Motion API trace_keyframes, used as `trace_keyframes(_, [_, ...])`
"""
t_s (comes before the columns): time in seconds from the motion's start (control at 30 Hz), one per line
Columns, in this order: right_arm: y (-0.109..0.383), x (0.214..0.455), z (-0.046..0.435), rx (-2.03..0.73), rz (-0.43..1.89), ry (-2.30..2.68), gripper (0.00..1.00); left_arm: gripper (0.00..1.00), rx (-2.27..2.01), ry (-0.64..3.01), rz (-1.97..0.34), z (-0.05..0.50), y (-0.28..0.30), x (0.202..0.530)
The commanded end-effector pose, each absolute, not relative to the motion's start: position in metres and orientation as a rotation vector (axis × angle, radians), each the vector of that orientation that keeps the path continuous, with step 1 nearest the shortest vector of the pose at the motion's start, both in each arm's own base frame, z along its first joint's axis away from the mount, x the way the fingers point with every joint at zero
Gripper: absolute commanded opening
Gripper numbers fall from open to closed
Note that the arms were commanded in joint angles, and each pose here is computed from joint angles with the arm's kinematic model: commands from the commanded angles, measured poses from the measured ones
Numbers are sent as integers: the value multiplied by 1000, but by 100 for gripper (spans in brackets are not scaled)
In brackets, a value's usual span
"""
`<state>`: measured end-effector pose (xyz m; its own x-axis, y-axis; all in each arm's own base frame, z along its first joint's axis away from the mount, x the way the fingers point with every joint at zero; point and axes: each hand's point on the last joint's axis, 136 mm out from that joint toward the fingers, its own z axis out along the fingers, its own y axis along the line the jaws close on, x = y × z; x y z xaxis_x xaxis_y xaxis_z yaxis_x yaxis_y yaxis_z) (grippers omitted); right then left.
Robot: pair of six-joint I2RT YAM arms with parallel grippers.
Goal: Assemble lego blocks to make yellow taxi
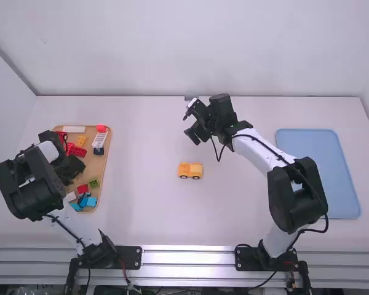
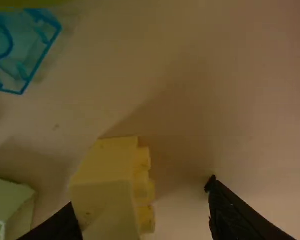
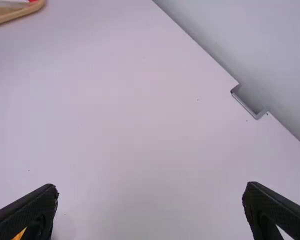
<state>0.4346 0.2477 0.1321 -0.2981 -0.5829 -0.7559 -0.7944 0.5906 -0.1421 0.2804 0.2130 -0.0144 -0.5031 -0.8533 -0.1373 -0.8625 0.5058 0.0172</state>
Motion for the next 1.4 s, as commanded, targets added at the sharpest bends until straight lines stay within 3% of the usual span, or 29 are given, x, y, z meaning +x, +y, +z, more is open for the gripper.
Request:
trace_keyframes(0.0, [251, 435, 146, -1087, 335, 1977, 99, 55, -1604, 2642, 232, -27, 217, 260])
trace_keyframes(0.37, [250, 434, 144, -1089, 333, 1988, 99, 44, -1663, 2594, 198, -27, 216, 264])
trace_keyframes(0.47, [250, 434, 144, -1092, 333, 1987, 99, 36, -1758, 2536, 284, -26, 220, 256])
trace_keyframes(0.93, [250, 432, 142, -1095, 336, 1993, 99, 40, -1782, 2505, 293, -32, 219, 253])
trace_keyframes(1.37, [250, 432, 142, -1096, 336, 1993, 99, 39, -1667, 2560, 69, -34, 205, 274])
